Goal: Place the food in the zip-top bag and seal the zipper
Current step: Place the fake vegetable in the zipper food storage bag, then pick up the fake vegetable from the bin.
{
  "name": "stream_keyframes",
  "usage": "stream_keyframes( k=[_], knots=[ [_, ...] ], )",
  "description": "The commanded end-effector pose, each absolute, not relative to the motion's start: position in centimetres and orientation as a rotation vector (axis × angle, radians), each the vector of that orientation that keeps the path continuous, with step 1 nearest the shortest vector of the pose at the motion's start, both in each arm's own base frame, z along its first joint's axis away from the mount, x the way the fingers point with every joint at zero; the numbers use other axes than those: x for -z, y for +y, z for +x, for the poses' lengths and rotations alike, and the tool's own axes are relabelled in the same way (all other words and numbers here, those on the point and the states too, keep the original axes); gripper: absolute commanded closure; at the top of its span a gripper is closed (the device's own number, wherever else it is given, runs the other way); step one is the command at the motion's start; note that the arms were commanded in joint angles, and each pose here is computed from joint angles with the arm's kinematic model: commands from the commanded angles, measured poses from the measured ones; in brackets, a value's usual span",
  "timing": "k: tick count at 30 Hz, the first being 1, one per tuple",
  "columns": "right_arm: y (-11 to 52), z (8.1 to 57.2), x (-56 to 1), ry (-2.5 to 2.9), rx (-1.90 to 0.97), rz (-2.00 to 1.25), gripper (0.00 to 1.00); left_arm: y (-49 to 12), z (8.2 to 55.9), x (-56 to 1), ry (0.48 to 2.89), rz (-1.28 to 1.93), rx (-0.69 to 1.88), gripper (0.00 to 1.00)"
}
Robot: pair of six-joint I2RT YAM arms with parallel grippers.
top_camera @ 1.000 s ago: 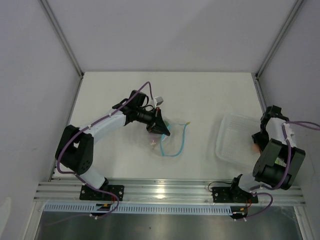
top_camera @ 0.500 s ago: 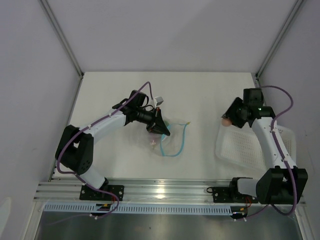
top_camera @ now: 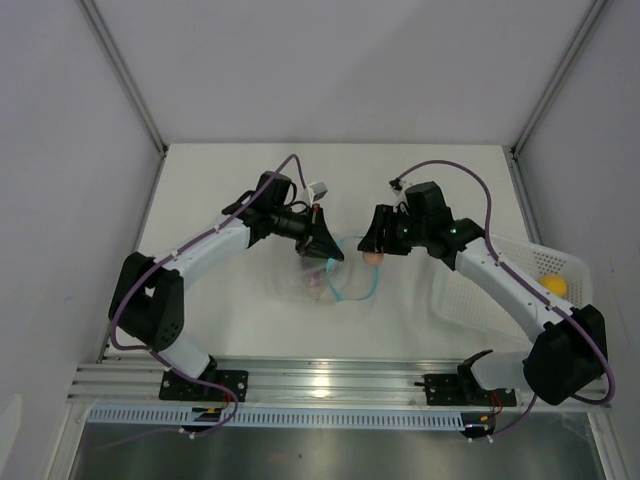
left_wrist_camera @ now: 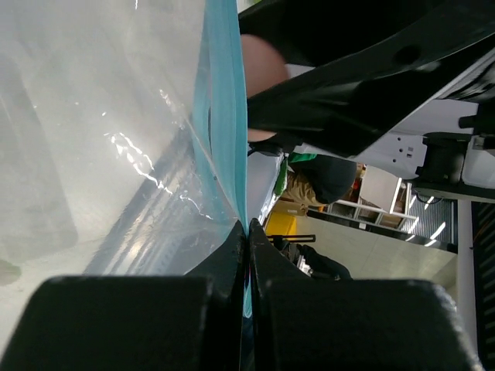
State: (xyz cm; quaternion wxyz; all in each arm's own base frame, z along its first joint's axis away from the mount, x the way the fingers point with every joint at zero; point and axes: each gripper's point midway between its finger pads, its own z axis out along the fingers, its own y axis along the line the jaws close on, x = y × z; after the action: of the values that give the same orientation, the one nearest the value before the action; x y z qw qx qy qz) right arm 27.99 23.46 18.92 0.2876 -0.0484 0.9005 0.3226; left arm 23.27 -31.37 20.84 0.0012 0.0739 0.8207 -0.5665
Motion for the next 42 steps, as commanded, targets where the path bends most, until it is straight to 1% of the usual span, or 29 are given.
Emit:
stream_keyframes(
  k=[1,2,3,5,6,7,8,10,11,12,15,16,19,23,27,30,34,35,37,39,42],
  knots=[
    [25.6,28.7,-21.1,2.314,-0.918,-0.213,0.96,-31.3,23.1,-24.8,2.445,0.316,1.829,0.99],
    [26.0,28.4,-20.7,2.325,-0.925,-0.230,0.95,-31.3,23.1,-24.9,2.442,0.315,1.831,1.00],
    [26.3,28.2,-20.5,2.332,-0.929,-0.238,0.90,-31.3,23.2,-25.0,2.435,0.318,1.832,0.99],
    [26.8,27.5,-19.7,2.354,-0.929,-0.269,0.87,-31.3,23.1,-25.0,2.437,0.317,1.834,0.99],
    [26.9,27.4,-19.6,2.357,-0.926,-0.278,0.82,-31.3,23.1,-25.2,2.432,0.320,1.834,0.99],
    [26.9,27.3,-19.3,2.362,-0.913,-0.281,0.62,-31.3,23.1,-25.2,2.432,0.320,1.834,0.99],
    [27.1,27.0,-19.1,2.369,-0.910,-0.284,0.50,-31.3,23.1,-25.2,2.429,0.324,1.835,0.99],
    [27.1,26.8,-19.1,2.368,-0.908,-0.285,0.30,-31.3,23.1,-25.1,2.432,0.320,1.834,0.99],
    [27.0,26.9,-19.1,2.369,-0.895,-0.279,0.27,-31.3,23.1,-25.0,2.435,0.318,1.834,1.00],
    [27.0,26.9,-19.4,2.361,-0.894,-0.279,0.21,-31.3,23.0,-25.0,2.438,0.315,1.835,0.99],
    [27.0,26.9,-20.0,2.343,-0.902,-0.293,0.19,-31.3,23.0,-24.9,2.442,0.313,1.836,0.99],
    [27.0,26.9,-20.4,2.333,-0.903,-0.290,0.16,-31.3,23.1,-24.9,2.441,0.314,1.836,0.99],
    [26.6,27.1,-21.0,2.326,-0.874,-0.275,0.16,-31.3,23.2,-24.8,2.443,0.312,1.835,0.99],
    [25.4,27.8,-22.0,2.314,-0.833,-0.234,0.16,-31.3,23.1,-24.6,2.447,0.311,1.833,0.99],
    [23.4,28.9,-23.0,2.303,-0.774,-0.164,0.12,-31.3,23.1,-24.1,2.464,0.302,1.830,0.99],
    [19.7,30.4,-23.1,2.321,-0.621,-0.024,0.08,-31.2,23.0,-23.9,2.471,0.299,1.824,0.99],
    [11.1,31.4,-21.9,2.346,-0.271,0.269,0.01,-31.2,22.9,-23.5,2.482,0.295,1.824,1.00],
    [8.2,31.8,-21.6,2.341,-0.209,0.378,0.01,-31.2,22.9,-23.5,2.482,0.295,1.824,1.00],
    [4.7,30.9,-20.5,2.369,-0.106,0.521,0.01,-31.1,22.8,-23.2,2.490,0.294,1.824,0.99],
    [-0.3,29.9,-19.2,2.384,0.080,0.688,0.01,-31.1,22.8,-23.0,2.497,0.292,1.823,0.99],
    [-5.2,28.2,-17.9,2.409,0.316,0.802,0.01,-31.1,22.7,-22.6,2.510,0.286,1.825,0.99]
  ],
)
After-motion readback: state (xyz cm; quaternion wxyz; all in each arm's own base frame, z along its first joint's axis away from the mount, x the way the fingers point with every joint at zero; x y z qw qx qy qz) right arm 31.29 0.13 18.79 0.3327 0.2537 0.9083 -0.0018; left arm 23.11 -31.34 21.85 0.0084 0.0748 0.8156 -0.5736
